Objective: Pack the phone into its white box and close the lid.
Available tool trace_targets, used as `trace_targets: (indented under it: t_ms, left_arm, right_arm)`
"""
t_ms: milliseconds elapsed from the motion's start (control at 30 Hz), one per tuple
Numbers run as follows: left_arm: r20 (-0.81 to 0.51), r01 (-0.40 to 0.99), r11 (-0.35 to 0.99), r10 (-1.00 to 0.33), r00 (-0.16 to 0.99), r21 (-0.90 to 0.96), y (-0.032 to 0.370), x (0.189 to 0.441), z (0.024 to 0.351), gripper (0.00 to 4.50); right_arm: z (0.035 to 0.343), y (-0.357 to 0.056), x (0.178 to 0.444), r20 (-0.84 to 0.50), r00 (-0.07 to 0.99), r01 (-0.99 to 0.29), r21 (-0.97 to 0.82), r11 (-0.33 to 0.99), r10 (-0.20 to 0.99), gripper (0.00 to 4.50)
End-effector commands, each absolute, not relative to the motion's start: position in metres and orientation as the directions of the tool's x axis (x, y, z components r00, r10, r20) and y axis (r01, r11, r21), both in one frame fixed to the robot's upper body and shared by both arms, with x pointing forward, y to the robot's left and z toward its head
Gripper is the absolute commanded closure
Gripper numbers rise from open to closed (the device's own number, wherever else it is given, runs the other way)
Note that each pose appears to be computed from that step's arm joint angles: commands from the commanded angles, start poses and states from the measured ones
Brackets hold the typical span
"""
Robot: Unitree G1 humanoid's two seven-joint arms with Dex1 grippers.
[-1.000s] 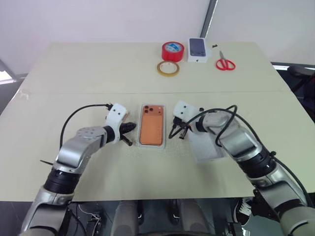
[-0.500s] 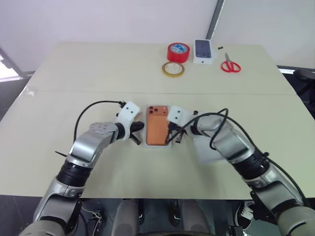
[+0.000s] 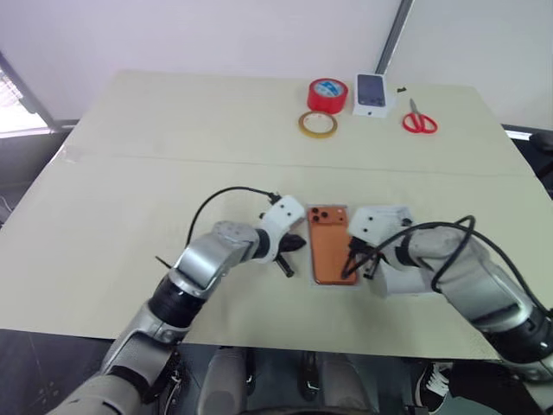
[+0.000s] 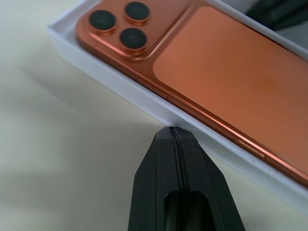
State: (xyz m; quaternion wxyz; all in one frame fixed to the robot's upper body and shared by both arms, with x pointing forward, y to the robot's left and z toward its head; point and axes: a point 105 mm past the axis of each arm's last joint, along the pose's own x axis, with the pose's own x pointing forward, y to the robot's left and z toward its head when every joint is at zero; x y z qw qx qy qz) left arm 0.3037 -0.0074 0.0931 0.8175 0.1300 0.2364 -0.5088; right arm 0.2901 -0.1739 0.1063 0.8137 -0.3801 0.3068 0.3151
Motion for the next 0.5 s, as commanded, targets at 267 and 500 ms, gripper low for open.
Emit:
trace_targets:
  t_ms: [267, 500]
  left_arm:
    - [-0.502, 0.959, 0.263, -0.847, 0.176, -0.108, -0.047, 0.275, 0.091, 4.49]
    - [-0.479, 0.932, 0.350, -0.837, 0.264, -0.097, -0.012, 0.293, 0.103, 4.49]
  right_arm:
    - [0.124, -0.175, 0.276, -0.713, 0.627, -0.749, -0.442, 0.493, 0.314, 4.50]
    - [0.152, -0.196, 0.270, -0.707, 0.622, -0.759, -0.439, 0.480, 0.336, 4.50]
